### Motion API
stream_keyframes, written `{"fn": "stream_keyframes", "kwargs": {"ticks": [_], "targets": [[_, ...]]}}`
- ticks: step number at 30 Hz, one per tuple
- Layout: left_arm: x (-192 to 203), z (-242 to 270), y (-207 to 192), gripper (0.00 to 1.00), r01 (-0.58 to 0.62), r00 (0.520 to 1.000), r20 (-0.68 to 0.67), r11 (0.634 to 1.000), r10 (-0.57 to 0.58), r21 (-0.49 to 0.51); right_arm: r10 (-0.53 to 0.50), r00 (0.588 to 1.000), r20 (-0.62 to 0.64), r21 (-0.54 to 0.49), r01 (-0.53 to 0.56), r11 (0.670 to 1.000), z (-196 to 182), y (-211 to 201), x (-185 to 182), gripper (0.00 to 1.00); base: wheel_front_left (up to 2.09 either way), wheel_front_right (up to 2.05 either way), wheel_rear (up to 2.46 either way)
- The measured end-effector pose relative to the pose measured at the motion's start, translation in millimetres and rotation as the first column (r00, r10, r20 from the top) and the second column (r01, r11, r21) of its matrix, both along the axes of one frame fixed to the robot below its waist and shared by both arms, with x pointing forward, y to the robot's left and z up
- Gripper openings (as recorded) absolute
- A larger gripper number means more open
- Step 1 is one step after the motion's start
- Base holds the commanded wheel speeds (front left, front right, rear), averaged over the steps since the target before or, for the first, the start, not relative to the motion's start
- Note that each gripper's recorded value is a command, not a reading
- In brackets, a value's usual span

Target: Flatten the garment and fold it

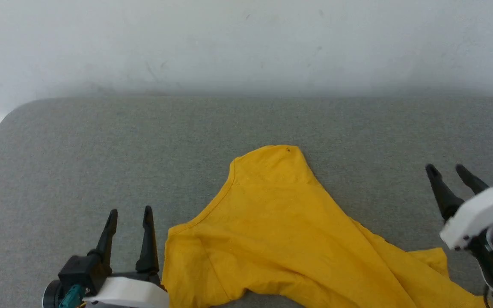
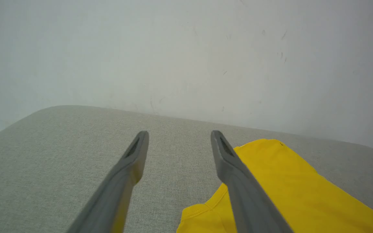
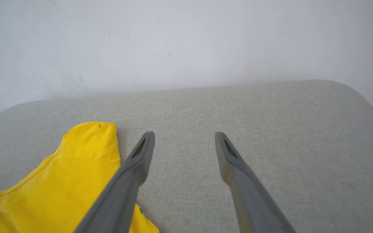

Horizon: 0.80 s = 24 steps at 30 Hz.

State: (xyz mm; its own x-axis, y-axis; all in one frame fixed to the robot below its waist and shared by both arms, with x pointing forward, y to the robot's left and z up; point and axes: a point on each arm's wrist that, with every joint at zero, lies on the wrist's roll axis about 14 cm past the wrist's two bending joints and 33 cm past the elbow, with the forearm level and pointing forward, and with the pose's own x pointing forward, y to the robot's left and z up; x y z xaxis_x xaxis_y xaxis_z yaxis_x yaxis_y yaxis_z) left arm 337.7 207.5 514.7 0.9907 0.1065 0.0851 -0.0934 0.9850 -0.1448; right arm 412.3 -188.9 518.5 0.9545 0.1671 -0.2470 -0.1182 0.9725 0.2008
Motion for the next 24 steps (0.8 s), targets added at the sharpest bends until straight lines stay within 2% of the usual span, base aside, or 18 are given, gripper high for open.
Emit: {"fn": "stream_keyframes", "kwargs": {"ticks": [5, 11, 13, 18, 22, 24], "targets": [[8.4, 6.6, 3.1, 1.0, -0.015, 1.0, 0.023, 1.0, 0.015, -0.017, 0.193, 0.977, -0.094, -0.026, -0.196, 0.98, -11.6, 59.6, 50.9, 1.0, 0.0, 0.0, 0.0], [12.7, 3.5, 7.9, 1.0, -0.041, 0.999, 0.019, 0.998, 0.042, -0.045, 0.378, 0.891, -0.25, -0.059, -0.404, 0.913, -37.9, 122.9, 84.3, 1.0, 0.0, 0.0, 0.0], [13.4, 3.6, 13.5, 1.0, -0.055, 0.998, 0.019, 0.997, 0.056, -0.045, 0.414, 0.854, -0.314, -0.052, -0.451, 0.891, -52.7, 138.5, 89.0, 1.0, 0.0, 0.0, 0.0], [14.1, -1.7, 23.5, 1.0, -0.088, 0.996, 0.0, 0.995, 0.089, -0.046, 0.446, 0.771, -0.454, -0.022, -0.51, 0.86, -92.7, 159.4, 95.8, 1.0, 0.0, 0.0, 0.0], [12.5, -10.2, 31.5, 1.0, -0.115, 0.993, -0.03, 0.993, 0.114, -0.039, 0.454, 0.646, -0.614, 0.015, -0.565, 0.825, -137.9, 168.4, 75.5, 1.0, 0.0, 0.0, 0.0], [10.9, -14.1, 35.6, 1.0, -0.131, 0.991, -0.044, 0.991, 0.129, -0.037, 0.46, 0.605, -0.65, 0.032, -0.584, 0.811, -143.2, 171.6, 73.8, 1.0, 0.0, 0.0, 0.0]]}}
